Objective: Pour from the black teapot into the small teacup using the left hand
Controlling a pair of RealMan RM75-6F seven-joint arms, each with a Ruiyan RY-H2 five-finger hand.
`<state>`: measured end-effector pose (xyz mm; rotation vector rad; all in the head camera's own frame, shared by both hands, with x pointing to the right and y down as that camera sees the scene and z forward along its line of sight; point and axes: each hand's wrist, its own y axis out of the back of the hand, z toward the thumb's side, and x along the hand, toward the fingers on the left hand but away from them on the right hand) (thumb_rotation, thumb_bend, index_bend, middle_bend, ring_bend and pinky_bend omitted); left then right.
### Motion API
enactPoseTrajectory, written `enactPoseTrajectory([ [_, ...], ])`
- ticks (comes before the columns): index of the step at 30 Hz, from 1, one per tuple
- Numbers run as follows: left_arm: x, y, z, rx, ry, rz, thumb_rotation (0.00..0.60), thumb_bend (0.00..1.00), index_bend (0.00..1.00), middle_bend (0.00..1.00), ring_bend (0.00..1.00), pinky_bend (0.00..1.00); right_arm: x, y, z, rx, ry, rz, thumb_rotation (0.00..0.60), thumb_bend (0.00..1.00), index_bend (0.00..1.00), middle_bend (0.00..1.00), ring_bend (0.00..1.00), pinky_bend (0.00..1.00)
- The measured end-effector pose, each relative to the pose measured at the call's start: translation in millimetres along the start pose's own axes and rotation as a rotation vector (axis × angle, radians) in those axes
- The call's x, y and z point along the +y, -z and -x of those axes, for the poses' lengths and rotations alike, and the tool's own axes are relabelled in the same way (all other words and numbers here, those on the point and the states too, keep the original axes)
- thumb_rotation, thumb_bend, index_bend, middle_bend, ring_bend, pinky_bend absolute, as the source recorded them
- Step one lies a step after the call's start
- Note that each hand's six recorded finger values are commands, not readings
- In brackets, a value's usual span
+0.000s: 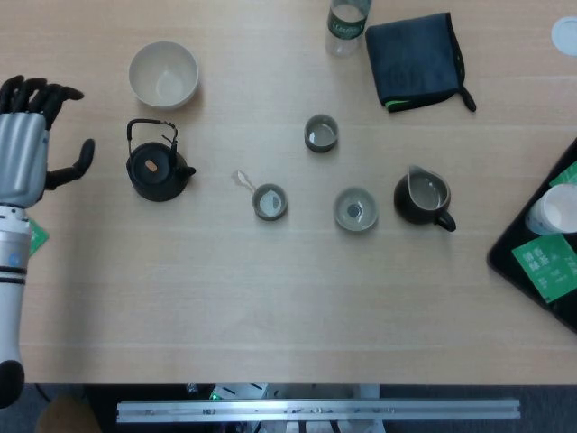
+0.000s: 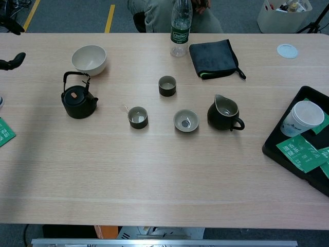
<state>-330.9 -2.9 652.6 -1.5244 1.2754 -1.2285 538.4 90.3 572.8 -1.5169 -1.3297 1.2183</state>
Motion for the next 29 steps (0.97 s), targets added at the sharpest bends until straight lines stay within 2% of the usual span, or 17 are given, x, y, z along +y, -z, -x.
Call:
enactPoseTrajectory([
  [5,14.4,27.4,33.9,0.082,-0.026,-0.049,0.530,0.34,0.28,0.29,0.16,0.11,-4.2,-5.3,2.7,0.014,-0.014,-0.004,0.600,0.00,0.36,0.39,0.23,0.23],
  [12,30.5,48.0,72.4,0.157,-0.055,-0.071,0.540,0.34,0.29,0.30,0.16,0.11,-11.6,-13.6,7.0,0.039,-0.040,-0.006,0.600,0.00,0.36,0.39,0.23,0.23],
  [20,37.3,46.2,97.6,0.153,-0.071,-0.073,0.540,0.34,0.29,0.30,0.16,0.11,-23.9,-29.2,9.0,0.096,-0.090,-0.006,0.600,0.00,0.36,0.39,0.23,0.23],
  [29,34.0,43.0,104.7,0.141,-0.053,-0.076,0.539,0.34,0.29,0.30,0.16,0.11,-30.4,-37.4,10.7,0.128,-0.121,-0.003,0.600,0.00,0.36,0.39,0.23,0.23],
])
